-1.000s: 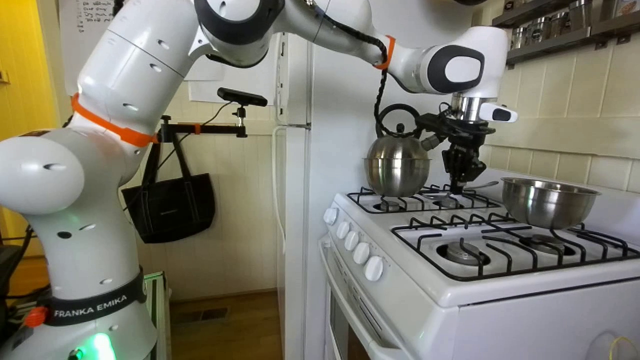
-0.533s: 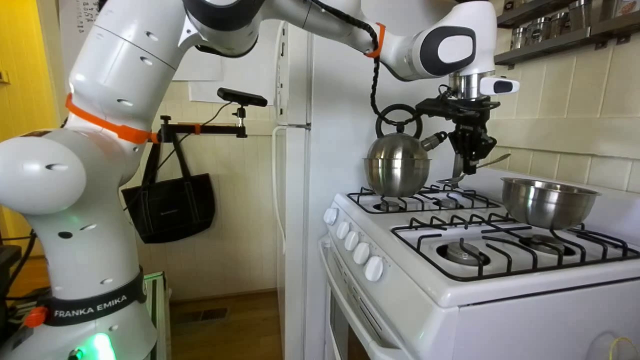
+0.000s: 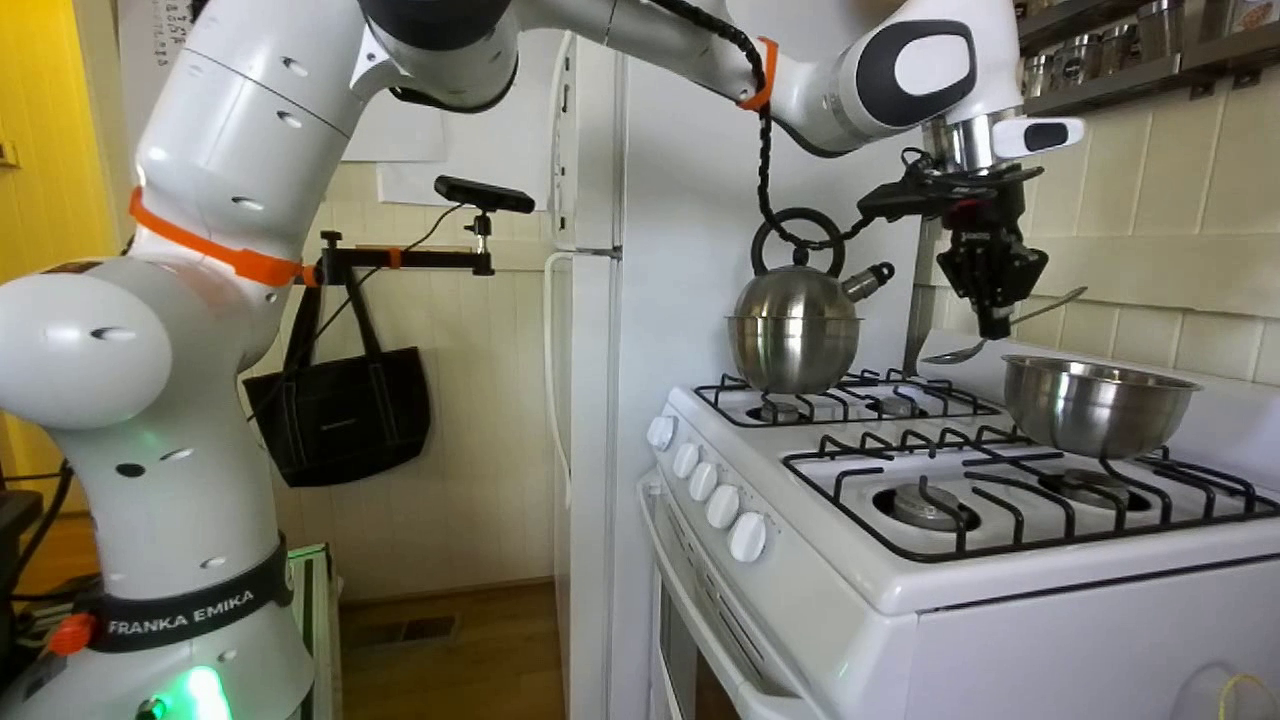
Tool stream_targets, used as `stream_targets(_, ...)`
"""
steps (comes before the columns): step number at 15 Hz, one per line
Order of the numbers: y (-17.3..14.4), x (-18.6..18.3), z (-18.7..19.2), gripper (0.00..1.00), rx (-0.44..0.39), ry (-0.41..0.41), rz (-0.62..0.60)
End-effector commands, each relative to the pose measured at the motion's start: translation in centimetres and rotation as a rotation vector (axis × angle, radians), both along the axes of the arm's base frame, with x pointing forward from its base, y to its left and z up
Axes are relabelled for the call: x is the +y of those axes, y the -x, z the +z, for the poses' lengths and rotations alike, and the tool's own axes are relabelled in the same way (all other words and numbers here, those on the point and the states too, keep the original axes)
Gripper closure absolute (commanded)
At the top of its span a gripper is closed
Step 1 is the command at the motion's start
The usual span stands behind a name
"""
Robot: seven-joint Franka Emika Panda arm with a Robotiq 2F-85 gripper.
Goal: Move the silver bowl forward, then place the spoon inside it
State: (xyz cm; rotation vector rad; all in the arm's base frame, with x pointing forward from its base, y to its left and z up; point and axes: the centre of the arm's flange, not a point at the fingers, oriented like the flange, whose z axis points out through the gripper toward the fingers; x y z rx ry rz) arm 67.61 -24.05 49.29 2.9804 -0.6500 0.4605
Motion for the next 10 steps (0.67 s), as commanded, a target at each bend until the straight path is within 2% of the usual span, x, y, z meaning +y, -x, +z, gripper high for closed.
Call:
stream_targets(1,-0.6,-3.3,2.4,0.98,-0.033,0.061,-0.074)
stream_targets(4,-1.3,-6.6,4.3,0.98,-0.075,0.11,-0.132)
stream_targets(6,-2.1,-8.3,5.4,0.98,-0.126,0.111,-0.113)
stream_targets(7,-2.1,-8.7,6.0,0.98,-0.143,0.115,-0.091)
stream_targets(8,0.3,-7.2,5.2,0.91,-0.105,0.103,-0.108)
stream_targets(10,0.0,-7.9,5.6,0.91,-0.12,0.116,-0.104)
